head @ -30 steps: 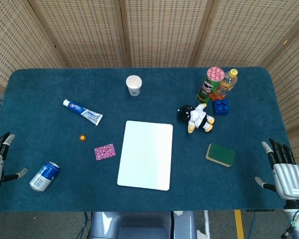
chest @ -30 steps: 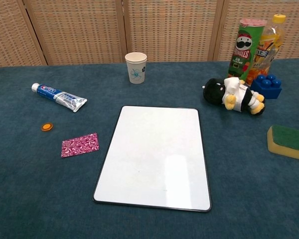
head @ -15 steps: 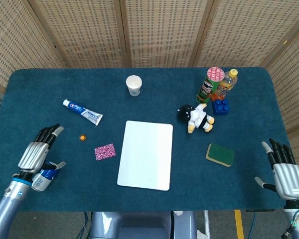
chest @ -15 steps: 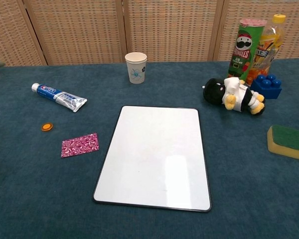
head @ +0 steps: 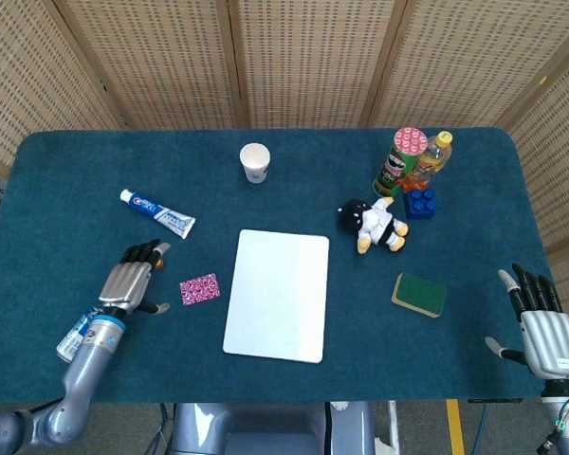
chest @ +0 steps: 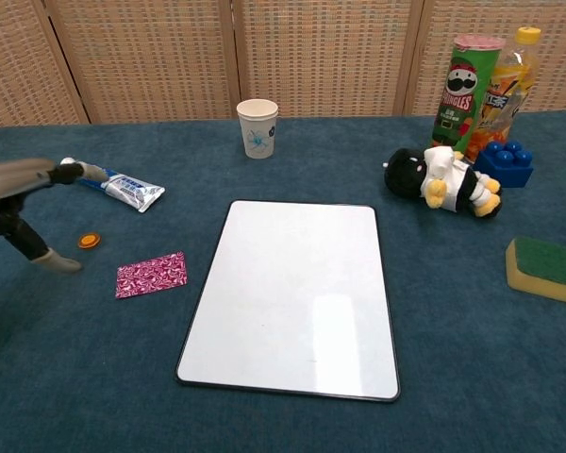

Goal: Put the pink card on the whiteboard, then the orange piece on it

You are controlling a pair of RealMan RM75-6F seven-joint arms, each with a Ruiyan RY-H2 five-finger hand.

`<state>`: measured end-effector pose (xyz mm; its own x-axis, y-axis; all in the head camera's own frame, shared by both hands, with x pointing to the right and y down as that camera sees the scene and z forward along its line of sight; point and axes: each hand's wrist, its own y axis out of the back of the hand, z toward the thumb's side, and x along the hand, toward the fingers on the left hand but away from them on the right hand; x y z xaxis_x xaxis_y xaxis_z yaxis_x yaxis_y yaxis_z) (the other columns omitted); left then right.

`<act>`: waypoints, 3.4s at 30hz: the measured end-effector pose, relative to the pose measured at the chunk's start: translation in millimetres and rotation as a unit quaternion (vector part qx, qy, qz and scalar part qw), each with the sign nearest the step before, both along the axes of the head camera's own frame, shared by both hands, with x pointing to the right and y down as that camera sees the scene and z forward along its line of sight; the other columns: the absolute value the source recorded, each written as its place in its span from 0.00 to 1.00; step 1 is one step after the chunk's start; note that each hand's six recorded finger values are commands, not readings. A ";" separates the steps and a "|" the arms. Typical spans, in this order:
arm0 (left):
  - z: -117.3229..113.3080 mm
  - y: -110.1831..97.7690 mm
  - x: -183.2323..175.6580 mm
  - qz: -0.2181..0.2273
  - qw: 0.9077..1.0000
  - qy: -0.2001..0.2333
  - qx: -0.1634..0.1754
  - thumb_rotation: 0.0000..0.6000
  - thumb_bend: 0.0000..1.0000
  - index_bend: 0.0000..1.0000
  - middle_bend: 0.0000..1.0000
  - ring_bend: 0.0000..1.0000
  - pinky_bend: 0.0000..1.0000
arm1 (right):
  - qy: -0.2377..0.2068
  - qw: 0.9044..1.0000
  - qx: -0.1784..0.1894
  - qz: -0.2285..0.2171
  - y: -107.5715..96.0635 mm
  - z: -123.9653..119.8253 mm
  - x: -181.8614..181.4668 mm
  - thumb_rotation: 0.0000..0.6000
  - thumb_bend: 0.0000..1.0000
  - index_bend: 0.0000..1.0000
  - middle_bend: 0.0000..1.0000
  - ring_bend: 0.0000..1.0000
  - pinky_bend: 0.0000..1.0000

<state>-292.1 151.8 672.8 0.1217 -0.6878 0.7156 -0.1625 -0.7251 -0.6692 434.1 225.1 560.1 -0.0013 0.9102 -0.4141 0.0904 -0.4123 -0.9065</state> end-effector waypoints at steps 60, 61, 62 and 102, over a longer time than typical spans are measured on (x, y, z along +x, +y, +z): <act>74.7 -10.9 -8.2 -0.012 0.999 -0.047 0.025 1.00 0.00 0.08 0.00 0.00 0.00 | -0.007 1.000 -0.004 0.003 -0.3 0.0 0.4 1.00 0.00 0.00 0.00 0.00 0.00; 74.9 -13.1 -10.5 -0.014 0.998 -0.048 0.026 1.00 0.00 0.08 0.00 0.00 0.00 | -0.007 1.000 -0.005 0.003 -0.3 0.0 0.4 1.00 0.00 0.00 0.00 0.00 0.00; 74.9 -15.8 -13.3 -0.016 0.998 -0.049 0.028 1.00 0.00 0.08 0.00 0.00 0.00 | -0.007 1.000 -0.005 0.003 -0.3 0.0 0.4 1.00 0.00 0.00 0.00 0.00 0.00; 50.5 -20.5 23.1 0.091 0.996 -0.021 -0.008 1.00 0.10 0.35 0.00 0.00 0.00 | -0.008 1.000 -0.007 0.004 -0.1 0.2 0.6 1.00 0.00 0.00 0.00 0.00 0.00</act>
